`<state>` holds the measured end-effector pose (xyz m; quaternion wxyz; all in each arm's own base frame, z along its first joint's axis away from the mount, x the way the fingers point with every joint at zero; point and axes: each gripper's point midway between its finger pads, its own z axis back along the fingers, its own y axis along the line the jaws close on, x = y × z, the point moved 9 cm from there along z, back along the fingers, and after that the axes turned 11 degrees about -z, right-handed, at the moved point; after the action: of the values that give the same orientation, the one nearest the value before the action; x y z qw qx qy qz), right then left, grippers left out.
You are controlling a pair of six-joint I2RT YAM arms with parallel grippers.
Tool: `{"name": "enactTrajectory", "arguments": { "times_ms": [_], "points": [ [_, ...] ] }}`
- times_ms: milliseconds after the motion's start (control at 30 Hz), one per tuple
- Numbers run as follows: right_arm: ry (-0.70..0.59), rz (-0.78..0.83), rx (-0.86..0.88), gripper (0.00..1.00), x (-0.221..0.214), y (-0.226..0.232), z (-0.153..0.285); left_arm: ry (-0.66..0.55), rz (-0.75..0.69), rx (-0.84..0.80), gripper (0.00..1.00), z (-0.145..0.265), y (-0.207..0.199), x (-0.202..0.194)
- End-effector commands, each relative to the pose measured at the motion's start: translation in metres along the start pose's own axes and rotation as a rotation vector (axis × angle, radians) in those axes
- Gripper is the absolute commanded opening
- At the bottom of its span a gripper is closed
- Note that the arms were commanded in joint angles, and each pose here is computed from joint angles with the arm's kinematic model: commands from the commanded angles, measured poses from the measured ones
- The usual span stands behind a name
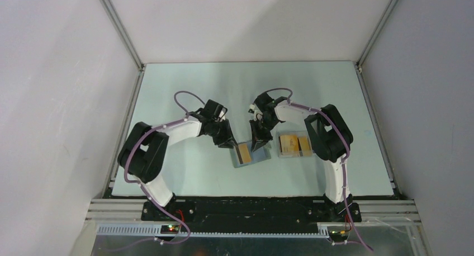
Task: Put the credit cards into the card holder
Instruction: Insert the credit card into the card holder.
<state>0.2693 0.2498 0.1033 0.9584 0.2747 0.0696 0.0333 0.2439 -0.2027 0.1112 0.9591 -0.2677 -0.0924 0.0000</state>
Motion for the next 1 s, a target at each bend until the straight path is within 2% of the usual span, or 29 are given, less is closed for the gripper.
{"name": "enactTrajectory", "arguments": {
  "times_ms": [0, 567, 833, 967],
  "points": [
    [0.014, 0.009, 0.015, 0.0, 0.001, -0.001, 0.0, -0.061, -0.026, -0.073, 0.3, 0.017, -0.021, 0.012],
    [0.025, 0.008, 0.017, 0.0, 0.001, -0.002, -0.003, -0.018, -0.03, 0.037, 0.32, -0.011, -0.005, 0.005],
    [0.03, 0.007, 0.019, 0.0, 0.001, -0.003, -0.003, 0.01, -0.038, 0.023, 0.32, -0.019, -0.009, 0.005],
    [0.026, 0.009, 0.021, 0.0, 0.001, -0.002, -0.001, -0.01, -0.051, 0.091, 0.34, -0.016, -0.002, 0.004]
  ]
}}
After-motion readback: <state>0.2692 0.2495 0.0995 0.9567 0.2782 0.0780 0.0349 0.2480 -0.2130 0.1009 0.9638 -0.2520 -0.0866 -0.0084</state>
